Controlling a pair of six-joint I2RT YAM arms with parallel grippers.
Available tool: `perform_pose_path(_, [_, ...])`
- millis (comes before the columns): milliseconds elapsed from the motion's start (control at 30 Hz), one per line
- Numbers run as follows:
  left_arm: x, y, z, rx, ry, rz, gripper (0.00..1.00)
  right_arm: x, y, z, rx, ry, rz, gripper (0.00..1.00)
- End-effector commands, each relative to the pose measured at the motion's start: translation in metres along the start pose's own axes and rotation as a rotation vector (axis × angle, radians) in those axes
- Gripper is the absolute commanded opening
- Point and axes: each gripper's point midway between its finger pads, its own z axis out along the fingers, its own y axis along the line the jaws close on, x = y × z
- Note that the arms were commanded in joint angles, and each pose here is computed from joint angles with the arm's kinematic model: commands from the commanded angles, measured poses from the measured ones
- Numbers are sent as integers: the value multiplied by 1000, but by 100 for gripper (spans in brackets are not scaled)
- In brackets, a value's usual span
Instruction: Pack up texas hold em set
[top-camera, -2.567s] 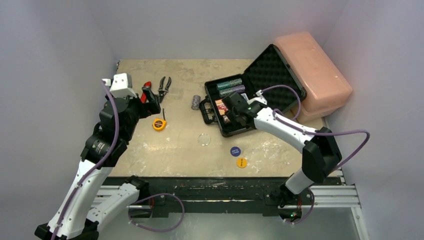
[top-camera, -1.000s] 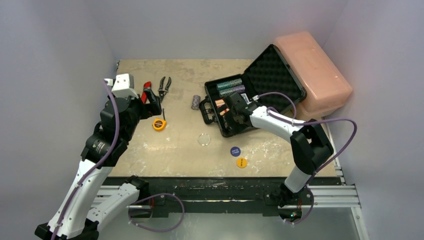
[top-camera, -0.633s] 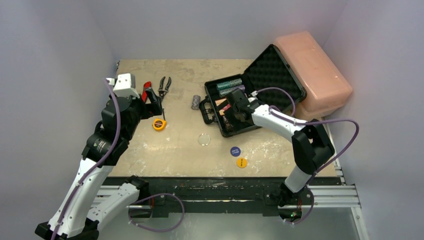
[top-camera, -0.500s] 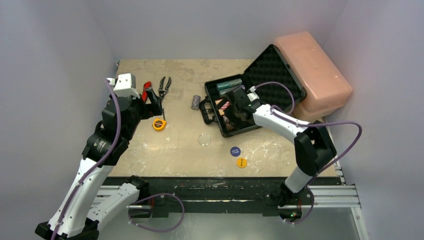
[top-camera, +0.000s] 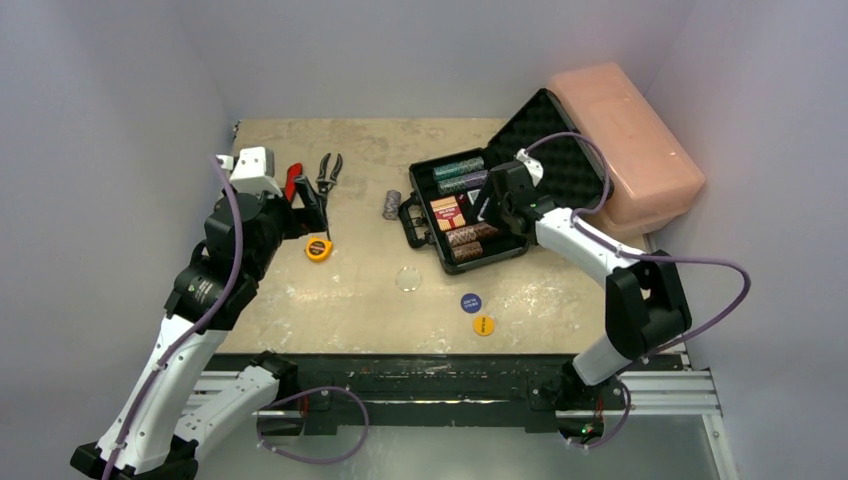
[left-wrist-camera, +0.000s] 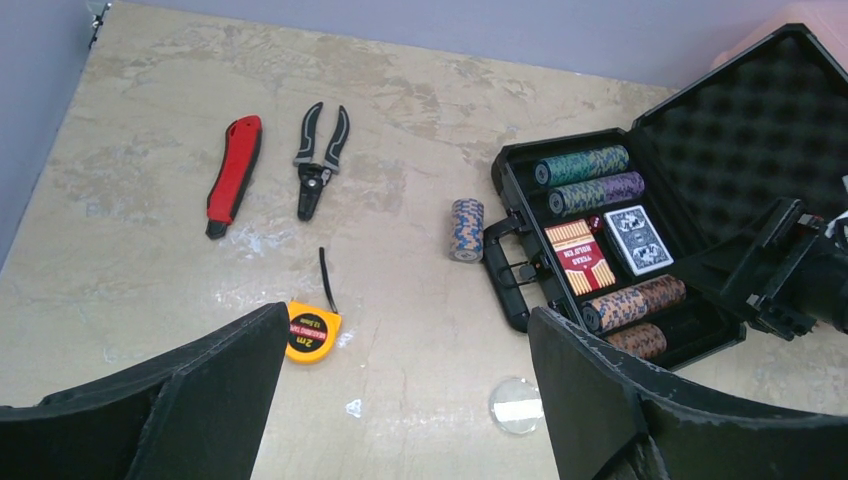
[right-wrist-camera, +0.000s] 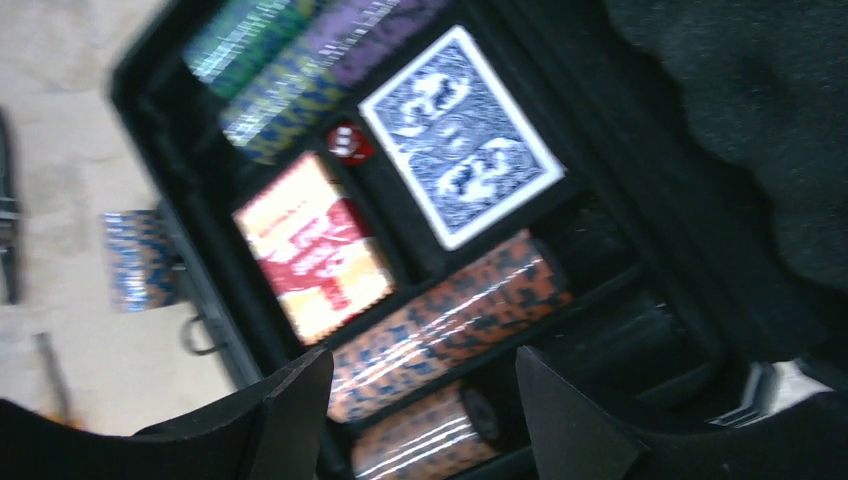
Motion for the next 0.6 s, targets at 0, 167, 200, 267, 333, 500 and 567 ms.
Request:
perform_pose_path(0, [-11, -9, -3, 48, -26, 5, 89, 7, -28, 12, 88, 16, -169, 66])
perform_pose_path(167, [-9, -12, -2, 60, -17, 7, 89, 16, -46, 19, 143, 39, -254, 37])
perform_pose_path(200, [-9, -12, -1, 63, -15, 9, 89, 19, -50, 21, 155, 49, -267, 33])
perform_pose_path(267, [-9, -13, -1, 67, -13, 10, 88, 24, -59, 23, 184, 61, -284, 28])
perform_pose_path(333, [-9, -14, -1, 70, -12, 9, 88, 29, -66, 25, 202, 72, -300, 24])
perform_pose_path(500, [-7, -15, 0, 76, -5, 11, 88, 41, -72, 27, 193, 112, -338, 17])
perform_pose_path(567, [-8, -16, 0, 78, -5, 12, 88, 47, -70, 28, 165, 136, -347, 15])
